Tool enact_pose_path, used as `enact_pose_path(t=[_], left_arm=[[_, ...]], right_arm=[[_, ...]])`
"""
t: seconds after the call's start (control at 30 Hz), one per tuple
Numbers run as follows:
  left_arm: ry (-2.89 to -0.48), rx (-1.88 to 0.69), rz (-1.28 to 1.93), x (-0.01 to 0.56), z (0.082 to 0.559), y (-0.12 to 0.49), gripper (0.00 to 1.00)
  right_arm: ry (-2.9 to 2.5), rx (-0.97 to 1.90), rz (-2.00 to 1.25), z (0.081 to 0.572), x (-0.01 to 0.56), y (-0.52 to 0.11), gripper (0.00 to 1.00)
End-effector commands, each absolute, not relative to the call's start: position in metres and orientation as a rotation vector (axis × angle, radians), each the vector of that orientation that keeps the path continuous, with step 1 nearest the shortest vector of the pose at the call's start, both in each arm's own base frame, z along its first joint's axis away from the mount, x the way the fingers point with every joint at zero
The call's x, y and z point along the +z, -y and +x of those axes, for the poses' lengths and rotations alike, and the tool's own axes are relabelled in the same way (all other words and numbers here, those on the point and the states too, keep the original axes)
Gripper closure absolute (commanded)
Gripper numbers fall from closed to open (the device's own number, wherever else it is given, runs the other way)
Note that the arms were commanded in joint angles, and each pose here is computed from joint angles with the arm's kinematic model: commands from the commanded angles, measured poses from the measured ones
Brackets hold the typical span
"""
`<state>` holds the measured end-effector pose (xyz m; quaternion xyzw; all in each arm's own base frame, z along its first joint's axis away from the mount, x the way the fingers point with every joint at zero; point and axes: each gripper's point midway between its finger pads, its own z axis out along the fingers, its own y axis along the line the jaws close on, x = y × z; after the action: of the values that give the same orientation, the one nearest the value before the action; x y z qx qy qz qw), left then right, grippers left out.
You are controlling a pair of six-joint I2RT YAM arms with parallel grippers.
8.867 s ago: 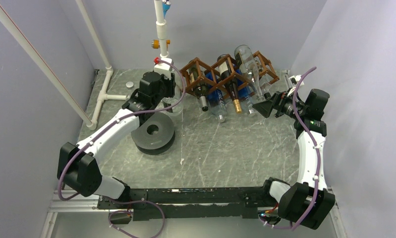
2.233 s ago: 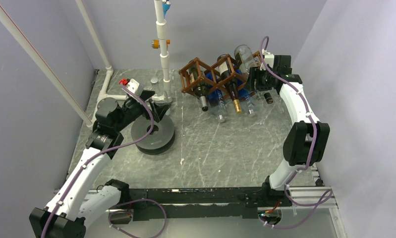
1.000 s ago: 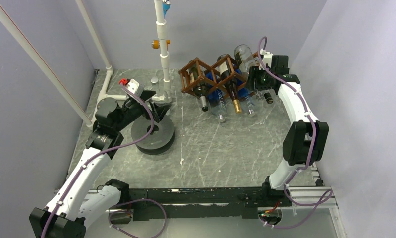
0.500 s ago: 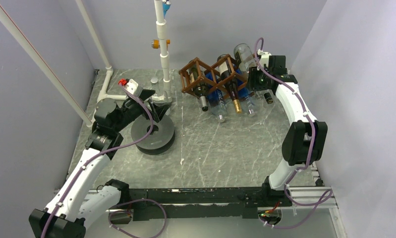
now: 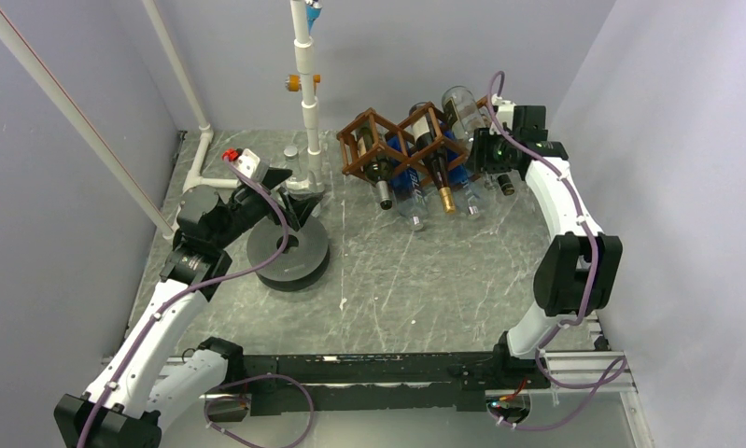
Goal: Take the wine bottle off the wine rack
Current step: Pick up the wine bottle from the wine rack.
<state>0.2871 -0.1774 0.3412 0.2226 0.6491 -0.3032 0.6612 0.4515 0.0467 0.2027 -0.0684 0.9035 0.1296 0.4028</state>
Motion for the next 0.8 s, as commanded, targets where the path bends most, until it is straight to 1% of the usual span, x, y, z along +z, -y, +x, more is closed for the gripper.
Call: enact_pose_path(t=[0.0,0.5,0.77], left_arm=[[-1.404,-0.691,0.514,0.358,0.282,0.178,0.01],[-1.402,-0.687,0.514,0.358,0.282,0.177,0.01],[-1.405,-0.688,0.513,0.357,0.282,0.177,0.01]], right_arm=[[-2.088,0.390,-0.187,0.456,0.263,-0.046,1.00],[-1.973,0.537,-0.162,0.454,0.296,-0.042,1.00],[-1.923,0.685,-0.136,0.449,0.307,-0.041,1.00]])
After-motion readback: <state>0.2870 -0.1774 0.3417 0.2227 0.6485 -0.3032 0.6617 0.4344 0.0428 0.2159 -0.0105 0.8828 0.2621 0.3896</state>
